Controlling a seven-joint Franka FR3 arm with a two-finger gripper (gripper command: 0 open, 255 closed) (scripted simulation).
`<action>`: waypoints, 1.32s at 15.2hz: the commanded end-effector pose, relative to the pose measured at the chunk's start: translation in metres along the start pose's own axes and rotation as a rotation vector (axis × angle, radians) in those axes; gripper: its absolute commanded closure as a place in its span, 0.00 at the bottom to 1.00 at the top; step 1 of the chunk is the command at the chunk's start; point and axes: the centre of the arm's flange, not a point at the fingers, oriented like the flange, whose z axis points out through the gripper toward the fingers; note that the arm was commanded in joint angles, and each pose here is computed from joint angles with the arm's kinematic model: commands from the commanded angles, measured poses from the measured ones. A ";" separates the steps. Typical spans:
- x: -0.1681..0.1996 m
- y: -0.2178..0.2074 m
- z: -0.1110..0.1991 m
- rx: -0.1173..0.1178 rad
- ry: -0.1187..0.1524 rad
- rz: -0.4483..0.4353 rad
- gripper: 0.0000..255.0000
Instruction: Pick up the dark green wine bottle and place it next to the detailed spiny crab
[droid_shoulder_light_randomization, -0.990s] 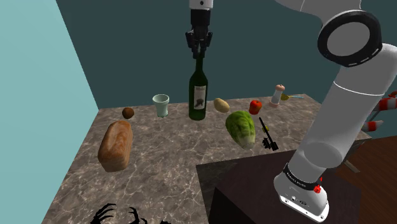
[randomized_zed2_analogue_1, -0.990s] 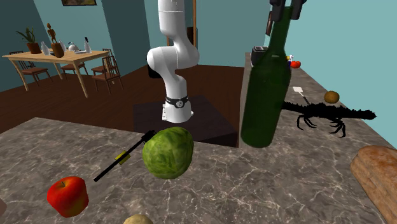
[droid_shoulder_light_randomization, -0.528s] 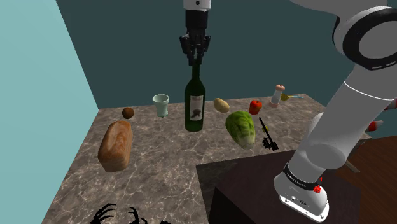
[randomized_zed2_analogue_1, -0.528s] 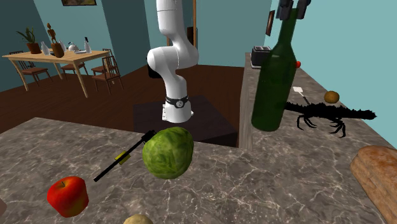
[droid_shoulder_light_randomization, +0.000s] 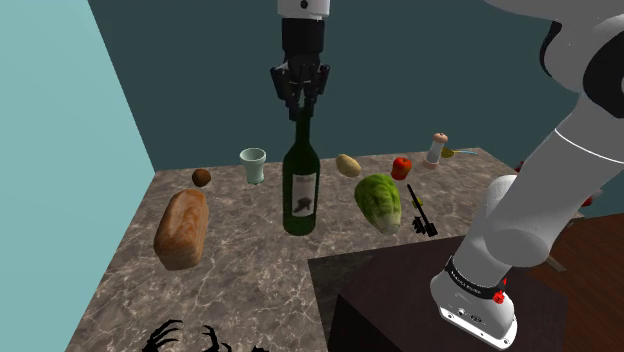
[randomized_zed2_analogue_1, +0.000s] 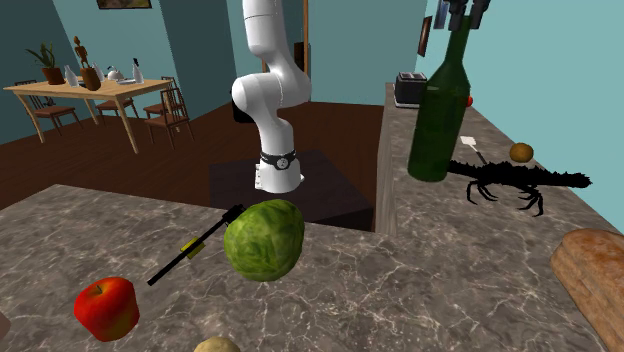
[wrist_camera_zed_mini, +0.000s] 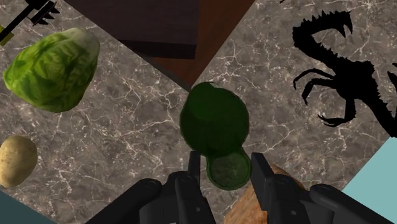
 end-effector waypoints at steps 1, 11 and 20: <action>-0.015 -0.022 0.004 0.000 0.000 0.002 1.00; -0.092 -0.129 0.016 0.000 0.000 0.002 1.00; -0.097 -0.138 0.059 0.000 0.000 0.002 1.00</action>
